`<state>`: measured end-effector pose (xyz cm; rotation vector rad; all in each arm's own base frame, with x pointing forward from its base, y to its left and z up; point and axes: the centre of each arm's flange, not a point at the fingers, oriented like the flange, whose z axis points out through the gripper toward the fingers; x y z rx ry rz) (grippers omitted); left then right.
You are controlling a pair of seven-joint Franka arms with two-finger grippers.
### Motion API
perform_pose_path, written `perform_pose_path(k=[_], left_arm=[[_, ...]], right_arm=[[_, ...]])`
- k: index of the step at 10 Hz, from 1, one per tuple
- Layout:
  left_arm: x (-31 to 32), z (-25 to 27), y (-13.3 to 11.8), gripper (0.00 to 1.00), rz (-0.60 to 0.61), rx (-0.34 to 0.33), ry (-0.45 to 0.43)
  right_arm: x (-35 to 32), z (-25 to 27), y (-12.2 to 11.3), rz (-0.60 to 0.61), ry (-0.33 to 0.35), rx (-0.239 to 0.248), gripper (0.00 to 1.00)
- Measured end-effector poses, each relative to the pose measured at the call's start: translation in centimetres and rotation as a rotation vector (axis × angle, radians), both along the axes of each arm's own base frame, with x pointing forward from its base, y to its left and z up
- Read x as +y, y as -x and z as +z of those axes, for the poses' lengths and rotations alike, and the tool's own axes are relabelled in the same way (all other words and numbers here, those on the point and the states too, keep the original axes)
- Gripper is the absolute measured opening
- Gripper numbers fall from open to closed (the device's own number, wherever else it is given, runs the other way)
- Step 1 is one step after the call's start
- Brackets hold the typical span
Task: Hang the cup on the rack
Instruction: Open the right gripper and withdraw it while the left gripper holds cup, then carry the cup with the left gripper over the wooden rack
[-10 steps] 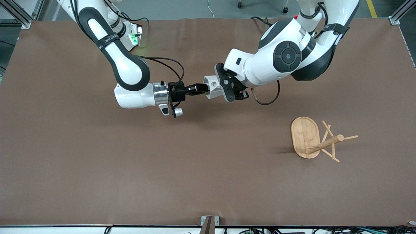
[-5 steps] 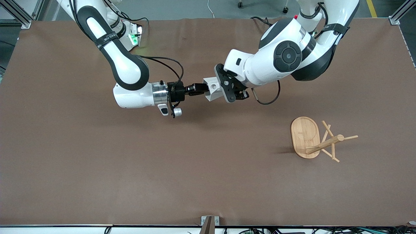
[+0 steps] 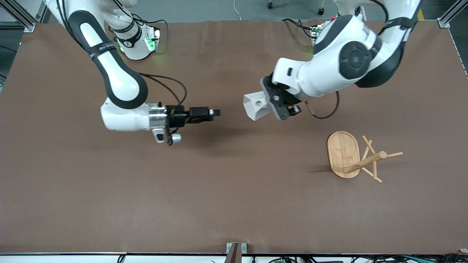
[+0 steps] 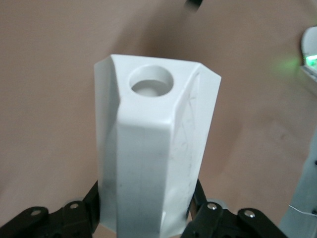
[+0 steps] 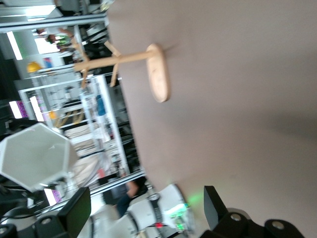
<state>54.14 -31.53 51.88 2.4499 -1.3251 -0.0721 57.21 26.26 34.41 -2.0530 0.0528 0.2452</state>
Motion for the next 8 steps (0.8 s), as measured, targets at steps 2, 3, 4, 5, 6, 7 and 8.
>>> perform_pose_path(k=[2,3,4,5,6,7,8], left_arm=[[5.3,1.7,0.4,0.7,0.095,-0.034,-0.053],[7.8,1.8,0.9,0.7,0.142,-0.035,-0.079],[10.3,1.5,1.2,0.7,0.193,-0.038,-0.096],[12.6,0.6,1.3,0.7,0.243,-0.048,-0.105],[14.3,-0.6,1.5,0.7,0.283,-0.068,-0.108],[15.7,-2.1,2.0,0.7,0.312,-0.087,-0.112],[17.2,-3.7,2.7,0.7,0.32,-0.093,-0.118]], right_arm=[[-6.7,2.2,-1.9,-0.037,0.262,0.006,1.0],[-9.7,3.8,-2.3,-0.084,0.397,0.019,1.0],[-13.0,5.4,-2.5,-0.11,0.531,0.0,1.0],[-16.8,7.1,-2.6,-0.136,0.655,-0.036,1.0],[-20.8,8.7,-2.7,-0.174,0.738,-0.065,1.0],[-24.7,10.1,-2.6,-0.2,0.813,-0.083,1.0],[-27.8,11.4,-2.4,-0.189,0.907,-0.107,1.0]])
